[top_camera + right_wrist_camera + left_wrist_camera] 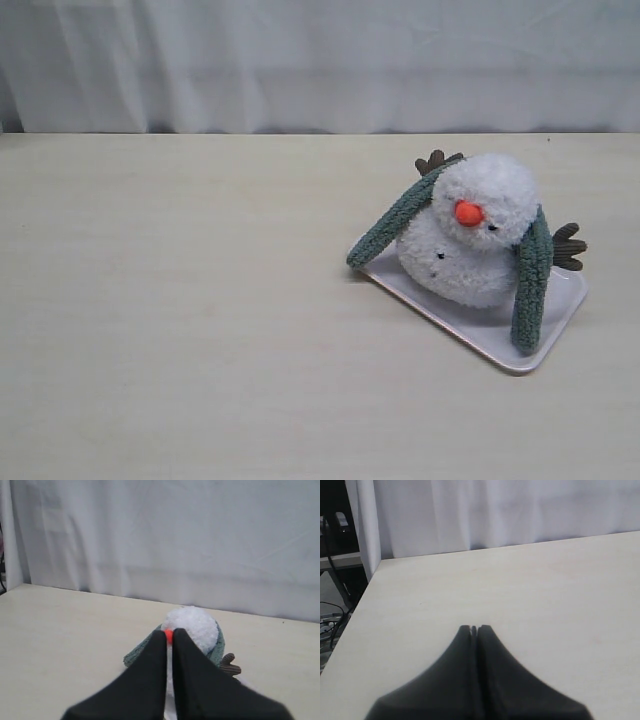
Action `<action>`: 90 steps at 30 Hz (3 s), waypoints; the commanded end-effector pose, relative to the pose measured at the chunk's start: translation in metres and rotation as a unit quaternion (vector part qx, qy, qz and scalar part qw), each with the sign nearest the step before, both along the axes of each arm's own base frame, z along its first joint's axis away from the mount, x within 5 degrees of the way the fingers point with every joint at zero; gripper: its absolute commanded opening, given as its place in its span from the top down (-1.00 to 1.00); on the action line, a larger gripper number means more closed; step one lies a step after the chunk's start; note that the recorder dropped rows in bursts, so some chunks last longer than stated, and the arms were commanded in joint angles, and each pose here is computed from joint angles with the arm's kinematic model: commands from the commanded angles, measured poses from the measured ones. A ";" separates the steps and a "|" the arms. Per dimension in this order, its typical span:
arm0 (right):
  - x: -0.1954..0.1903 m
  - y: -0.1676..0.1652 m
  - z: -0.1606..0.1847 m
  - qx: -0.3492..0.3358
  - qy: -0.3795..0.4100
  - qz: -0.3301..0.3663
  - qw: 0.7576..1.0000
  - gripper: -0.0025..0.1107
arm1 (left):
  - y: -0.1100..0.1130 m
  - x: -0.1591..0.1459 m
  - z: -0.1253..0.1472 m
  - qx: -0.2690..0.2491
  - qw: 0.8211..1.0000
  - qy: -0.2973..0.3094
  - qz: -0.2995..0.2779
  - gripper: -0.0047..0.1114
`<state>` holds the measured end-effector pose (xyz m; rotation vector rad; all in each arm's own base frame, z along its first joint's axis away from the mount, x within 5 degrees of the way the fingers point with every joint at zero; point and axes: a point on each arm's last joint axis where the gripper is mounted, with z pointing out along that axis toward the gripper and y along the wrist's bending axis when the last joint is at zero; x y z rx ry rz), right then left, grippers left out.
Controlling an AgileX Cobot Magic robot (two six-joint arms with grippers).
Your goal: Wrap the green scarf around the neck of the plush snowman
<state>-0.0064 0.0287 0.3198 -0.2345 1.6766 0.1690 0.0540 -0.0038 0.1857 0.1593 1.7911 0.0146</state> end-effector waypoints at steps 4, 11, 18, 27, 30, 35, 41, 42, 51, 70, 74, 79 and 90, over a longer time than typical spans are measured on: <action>0.000 0.000 -0.002 0.037 0.013 -0.005 0.999 0.88 | 0.000 0.000 0.000 -0.001 1.000 -0.003 -0.002 0.92; 0.000 0.000 -0.002 0.037 0.013 -0.005 0.999 0.88 | 0.000 0.000 0.000 -0.001 1.000 -0.003 -0.002 0.92; 0.000 0.000 -0.002 0.037 0.013 -0.005 0.999 0.88 | 0.000 0.000 0.000 -0.001 1.000 -0.003 -0.002 0.92; 0.000 0.000 -0.002 0.037 0.013 -0.005 0.999 0.88 | 0.000 0.000 0.000 -0.001 1.000 -0.003 -0.002 0.92; 0.000 0.000 -0.002 0.037 0.013 -0.005 0.999 0.88 | 0.000 0.000 0.000 -0.001 1.000 -0.003 -0.002 0.92; 0.000 0.000 -0.002 0.037 0.013 -0.005 0.999 0.88 | 0.000 0.000 0.000 -0.001 1.000 -0.003 -0.002 0.92; 0.000 0.000 -0.002 0.037 0.013 -0.005 0.999 0.88 | 0.000 0.000 0.000 -0.001 1.000 -0.003 -0.002 0.92; 0.000 0.000 -0.002 0.037 0.013 -0.005 0.999 0.88 | 0.000 0.000 0.000 -0.001 1.000 -0.003 -0.002 0.92; 0.009 -0.002 -0.015 0.019 0.019 -0.014 1.000 0.88 | 0.000 0.000 0.000 -0.001 1.000 -0.003 -0.002 0.92; 0.052 -0.032 -0.064 0.102 -0.118 -0.156 0.975 0.88 | 0.000 0.000 0.000 -0.001 1.000 -0.003 -0.002 0.92; 0.057 -0.032 -0.080 0.086 -0.120 -0.159 0.976 0.88 | 0.000 0.000 0.000 -0.001 1.000 -0.003 -0.002 0.92; 0.059 -0.032 -0.087 0.072 -0.135 -0.158 0.976 0.88 | 0.000 0.000 0.000 -0.001 1.000 -0.003 -0.002 0.92; 0.062 -0.032 -0.100 0.033 -0.137 -0.156 0.978 0.88 | 0.000 0.000 0.000 -0.001 1.000 -0.003 -0.002 0.92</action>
